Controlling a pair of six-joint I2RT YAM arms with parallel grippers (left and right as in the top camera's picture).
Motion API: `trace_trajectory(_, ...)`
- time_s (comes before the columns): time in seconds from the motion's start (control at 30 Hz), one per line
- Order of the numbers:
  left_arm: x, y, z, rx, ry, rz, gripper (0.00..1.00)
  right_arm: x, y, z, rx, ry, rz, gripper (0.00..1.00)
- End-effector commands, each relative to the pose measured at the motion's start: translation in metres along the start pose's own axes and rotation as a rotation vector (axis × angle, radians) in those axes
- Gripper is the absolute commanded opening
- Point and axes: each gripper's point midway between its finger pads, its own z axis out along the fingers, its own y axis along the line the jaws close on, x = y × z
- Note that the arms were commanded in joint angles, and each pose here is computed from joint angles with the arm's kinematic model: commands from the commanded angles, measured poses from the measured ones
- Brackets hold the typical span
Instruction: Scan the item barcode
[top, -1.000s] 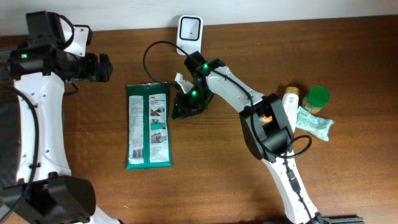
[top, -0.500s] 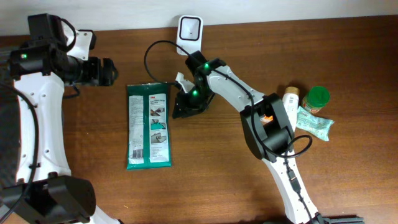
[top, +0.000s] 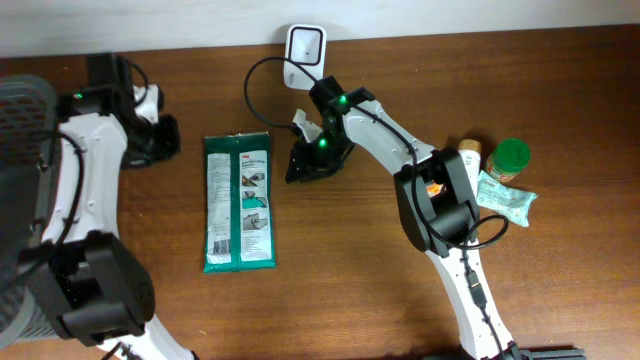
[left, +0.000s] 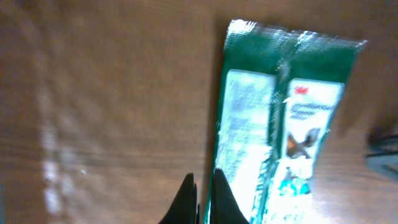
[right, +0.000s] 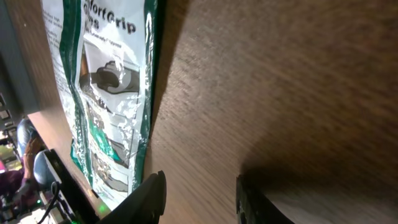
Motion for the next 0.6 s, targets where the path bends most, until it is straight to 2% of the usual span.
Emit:
trace_trajectory(0.0, 0.021, 0.012, 0.037, -0.039, 0.039, -0.088, 0.0, -0.002, -0.011, 0.001, 0.044, -0.004, -0.008, 0.36)
trace_trajectory(0.17, 0.04, 0.016, 0.073, -0.032, 0.038, -0.091, 0.0, -0.002, -0.01, 0.002, 0.043, -0.002, -0.006, 0.36)
trace_trajectory(0.33, 0.053, 0.0, 0.098, 0.01, 0.036, -0.057, 0.0, -0.001, -0.01, 0.002, 0.044, 0.003, -0.001, 0.36)
trace_trajectory(0.57, 0.083, -0.027, 0.143, 0.024, 0.152, 0.016, 0.0, 0.001, -0.012, 0.003, 0.049, 0.01, 0.043, 0.36)
